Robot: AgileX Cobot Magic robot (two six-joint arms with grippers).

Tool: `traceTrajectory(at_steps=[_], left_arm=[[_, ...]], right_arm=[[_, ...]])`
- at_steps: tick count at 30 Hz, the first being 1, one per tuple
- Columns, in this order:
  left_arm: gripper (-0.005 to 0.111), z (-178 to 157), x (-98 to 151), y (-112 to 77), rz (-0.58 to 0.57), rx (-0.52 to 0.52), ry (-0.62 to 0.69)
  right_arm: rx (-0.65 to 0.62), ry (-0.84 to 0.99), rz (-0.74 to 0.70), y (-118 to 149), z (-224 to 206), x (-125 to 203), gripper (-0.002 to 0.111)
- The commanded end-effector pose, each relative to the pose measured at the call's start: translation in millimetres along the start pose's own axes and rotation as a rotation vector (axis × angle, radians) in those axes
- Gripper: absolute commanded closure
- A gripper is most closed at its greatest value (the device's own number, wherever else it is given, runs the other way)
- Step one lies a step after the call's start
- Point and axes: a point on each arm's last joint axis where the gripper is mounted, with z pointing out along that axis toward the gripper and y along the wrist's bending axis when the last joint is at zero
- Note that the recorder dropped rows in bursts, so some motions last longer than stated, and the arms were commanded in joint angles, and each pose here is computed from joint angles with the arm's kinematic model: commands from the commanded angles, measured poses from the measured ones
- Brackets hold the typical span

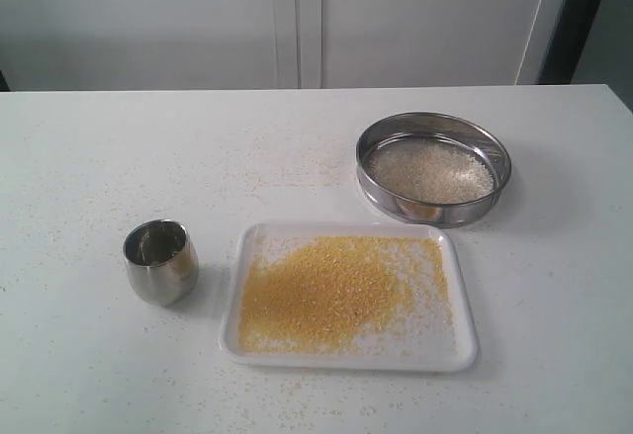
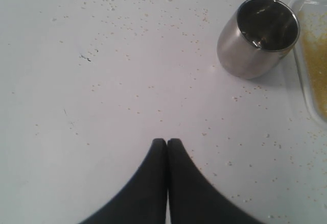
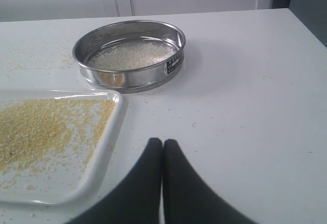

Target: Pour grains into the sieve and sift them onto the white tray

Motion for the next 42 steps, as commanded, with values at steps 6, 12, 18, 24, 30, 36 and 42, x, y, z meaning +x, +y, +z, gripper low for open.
traceTrajectory(at_steps=[6, 12, 18, 24, 30, 36, 42], left_arm=[[0.107, 1, 3, 0.0, -0.012, 0.004, 0.008], [0.107, 1, 3, 0.0, -0.012, 0.004, 0.008], [0.107, 1, 3, 0.0, -0.012, 0.004, 0.008], [0.107, 0, 3, 2.4, -0.004, -0.014, 0.006], [0.107, -5, 9, 18.1, -0.116, -0.117, -0.029], [0.107, -2, 52, 29.2, -0.148, -0.214, -0.08], [0.107, 5, 78, 29.9, -0.083, -0.215, -0.32]], right_arm=[[0.008, -0.018, -0.007, -1, 0, 0, 0.108], [0.008, -0.018, -0.007, -1, 0, 0, 0.108], [0.008, -0.018, -0.007, -1, 0, 0, 0.108], [0.007, -0.018, -0.004, -1, 0, 0, 0.108], [0.007, -0.018, -0.004, -1, 0, 0, 0.108], [0.007, -0.018, -0.004, -1, 0, 0, 0.108], [0.007, -0.018, -0.004, -1, 0, 0, 0.108]])
